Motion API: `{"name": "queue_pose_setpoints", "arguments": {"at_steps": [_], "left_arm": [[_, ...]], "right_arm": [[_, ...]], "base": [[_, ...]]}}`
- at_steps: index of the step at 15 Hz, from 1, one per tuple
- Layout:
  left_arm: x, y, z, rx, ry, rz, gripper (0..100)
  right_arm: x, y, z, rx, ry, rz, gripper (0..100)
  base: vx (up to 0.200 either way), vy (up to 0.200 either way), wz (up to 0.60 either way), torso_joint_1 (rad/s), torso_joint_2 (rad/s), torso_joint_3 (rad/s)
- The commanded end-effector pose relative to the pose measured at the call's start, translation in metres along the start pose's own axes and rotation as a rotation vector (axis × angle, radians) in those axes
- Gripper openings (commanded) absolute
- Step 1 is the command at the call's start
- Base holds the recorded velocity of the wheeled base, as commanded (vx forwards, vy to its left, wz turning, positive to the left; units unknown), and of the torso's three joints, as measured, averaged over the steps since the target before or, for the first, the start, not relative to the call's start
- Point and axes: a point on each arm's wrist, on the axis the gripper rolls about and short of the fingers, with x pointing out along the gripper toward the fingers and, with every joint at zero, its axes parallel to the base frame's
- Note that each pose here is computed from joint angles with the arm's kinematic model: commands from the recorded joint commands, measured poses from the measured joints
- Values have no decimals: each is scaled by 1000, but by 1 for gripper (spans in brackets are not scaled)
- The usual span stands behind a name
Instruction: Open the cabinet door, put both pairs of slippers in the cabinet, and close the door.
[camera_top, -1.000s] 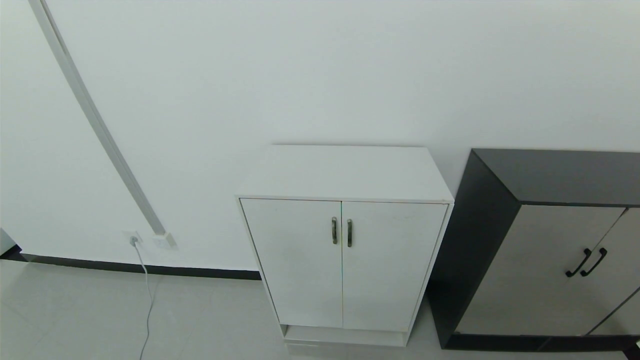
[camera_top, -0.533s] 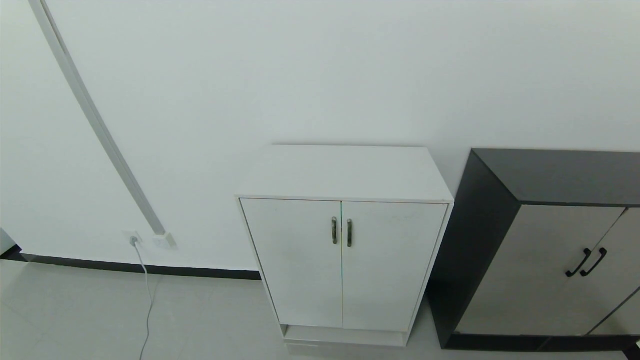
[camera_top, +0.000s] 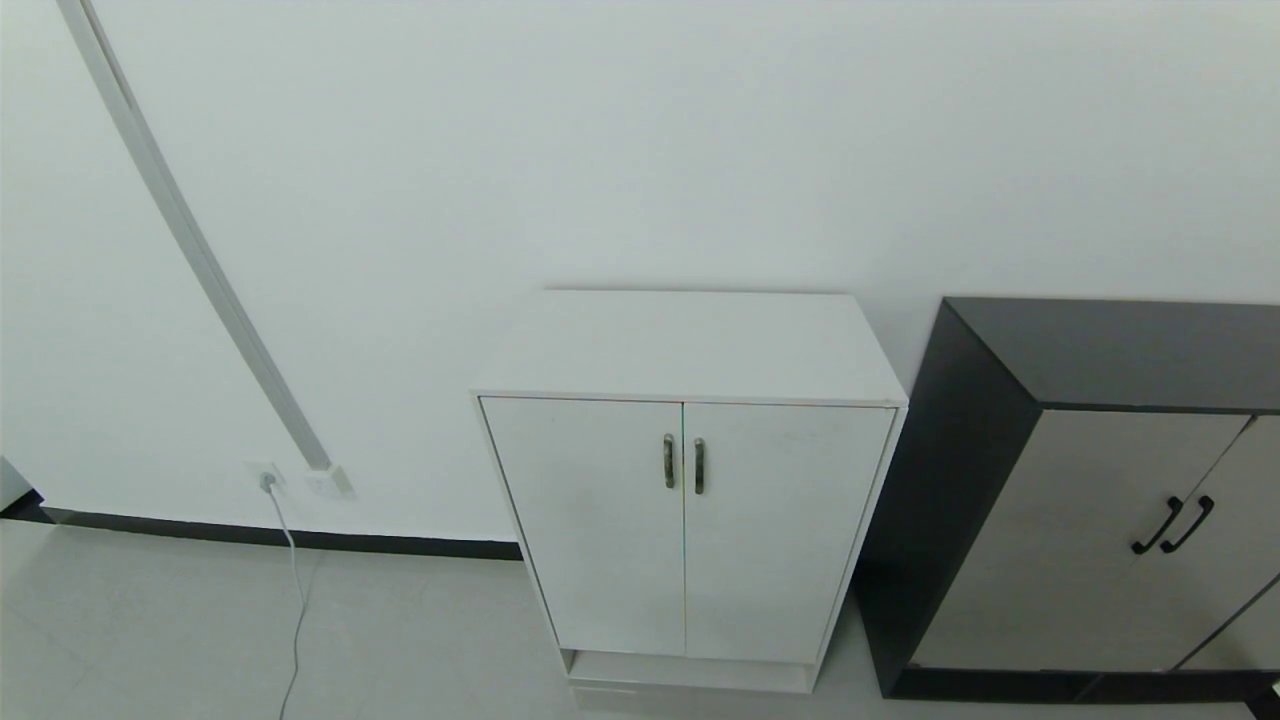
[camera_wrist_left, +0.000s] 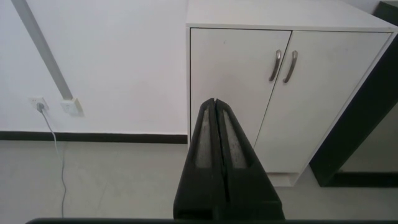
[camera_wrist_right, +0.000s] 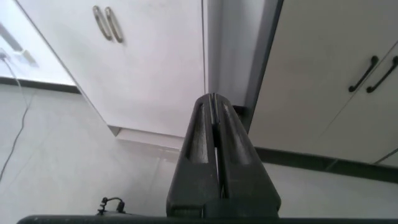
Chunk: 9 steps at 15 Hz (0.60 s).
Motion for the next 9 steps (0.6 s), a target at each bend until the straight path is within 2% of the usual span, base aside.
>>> {"name": "queue_pose_setpoints", "arguments": {"at_steps": [1, 3, 5, 6, 9], "left_arm": [[0, 0, 0, 0, 0, 1, 0], [0, 0, 0, 0, 1, 1, 0], [0, 0, 0, -2, 1, 1, 0], [0, 0, 0, -2, 1, 3, 0], [0, 0, 0, -3, 1, 6, 0]], "right_arm": [[0, 0, 0, 3, 2, -20, 0], [-7, 1, -3, 3, -92, -46, 0], [-9, 2, -4, 6, -126, -94, 0], [-12, 2, -5, 0, -173, -103, 0], [-13, 1, -5, 51, -185, -180, 0]], "base": [[0, 0, 0, 0, 0, 0], [0, 0, 0, 0, 0, 0], [0, 0, 0, 0, 0, 0], [0, 0, 0, 0, 0, 0], [0, 0, 0, 0, 0, 0]]}}
